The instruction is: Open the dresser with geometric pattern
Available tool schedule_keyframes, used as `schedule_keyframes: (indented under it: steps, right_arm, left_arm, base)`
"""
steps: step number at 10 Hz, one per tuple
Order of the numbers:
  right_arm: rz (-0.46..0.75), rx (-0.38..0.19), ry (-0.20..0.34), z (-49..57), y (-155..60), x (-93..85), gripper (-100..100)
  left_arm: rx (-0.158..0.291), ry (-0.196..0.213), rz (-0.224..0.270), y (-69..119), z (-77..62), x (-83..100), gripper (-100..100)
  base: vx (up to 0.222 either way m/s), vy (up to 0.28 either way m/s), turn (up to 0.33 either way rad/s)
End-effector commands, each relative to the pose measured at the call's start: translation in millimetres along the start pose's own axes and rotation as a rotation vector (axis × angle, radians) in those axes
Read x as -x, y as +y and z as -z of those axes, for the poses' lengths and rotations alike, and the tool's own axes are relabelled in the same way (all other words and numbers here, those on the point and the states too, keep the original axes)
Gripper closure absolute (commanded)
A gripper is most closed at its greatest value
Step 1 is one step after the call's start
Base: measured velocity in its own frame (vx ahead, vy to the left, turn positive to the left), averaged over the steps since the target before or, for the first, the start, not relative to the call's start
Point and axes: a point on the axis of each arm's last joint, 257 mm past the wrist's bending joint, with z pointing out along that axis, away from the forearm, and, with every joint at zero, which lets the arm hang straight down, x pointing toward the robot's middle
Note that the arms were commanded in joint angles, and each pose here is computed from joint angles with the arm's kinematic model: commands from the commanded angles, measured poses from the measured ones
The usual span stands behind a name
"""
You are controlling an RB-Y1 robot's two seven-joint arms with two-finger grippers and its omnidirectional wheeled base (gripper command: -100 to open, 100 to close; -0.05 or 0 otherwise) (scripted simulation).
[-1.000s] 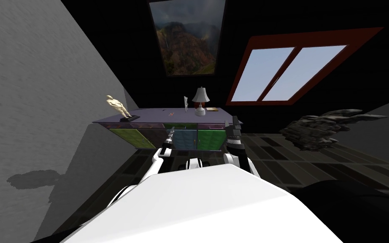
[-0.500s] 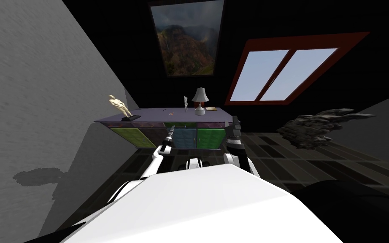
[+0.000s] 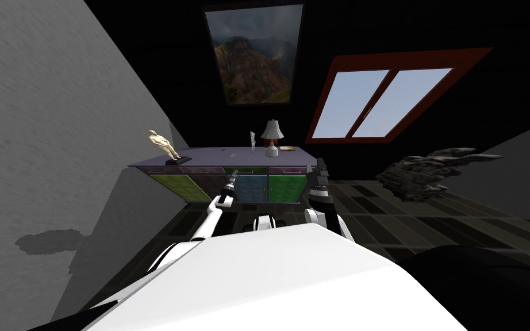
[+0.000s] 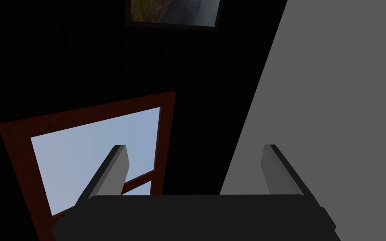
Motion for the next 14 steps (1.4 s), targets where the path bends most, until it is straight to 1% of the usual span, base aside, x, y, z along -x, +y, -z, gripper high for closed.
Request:
schedule_keyframes:
  steps: [1,6,7,11,12,13,14]
  right_arm:
    - [0.000,0.000,0.000,0.0,0.0,0.0,0]
    - [0.000,0.000,0.000,-0.1,0.0,-0.1,0]
    - [0.000,0.000,0.000,-0.1,0.0,0.0,0]
    - [0.000,0.000,0.000,0.1,0.0,0.1,0]
    - [0.000,0.000,0.000,0.1,0.0,0.0,0]
    - [0.000,0.000,0.000,0.0,0.0,0.0,0]
    - [0.000,0.000,0.000,0.0,0.0,0.0,0]
  left_arm:
    - [-0.003,0.003,0.001,-2.2,-1.3,0.0,100]
    - [-0.008,0.009,0.002,-6.0,-3.3,0.0,100]
    - [0.000,0.007,0.002,-0.6,0.4,-1.6,-100]
    - [0.015,0.005,0.002,9.2,7.5,-4.7,-100]
    - [0.012,0.006,0.002,7.1,6.0,-3.5,-100]
    - [0.013,0.001,0.000,1.2,-4.7,2.8,-100]
    - [0.009,0.003,0.000,2.8,-0.1,0.2,-100]
  base:
    - [-0.097,0.004,0.041]
    - [-0.154,0.006,0.016]
    - [0.066,-0.010,-0.028]
    - [0.163,-0.008,-0.018]
    - [0.086,-0.009,-0.003]
    - [0.071,-0.014,-0.033]
    - [0.044,-0.007,-0.010]
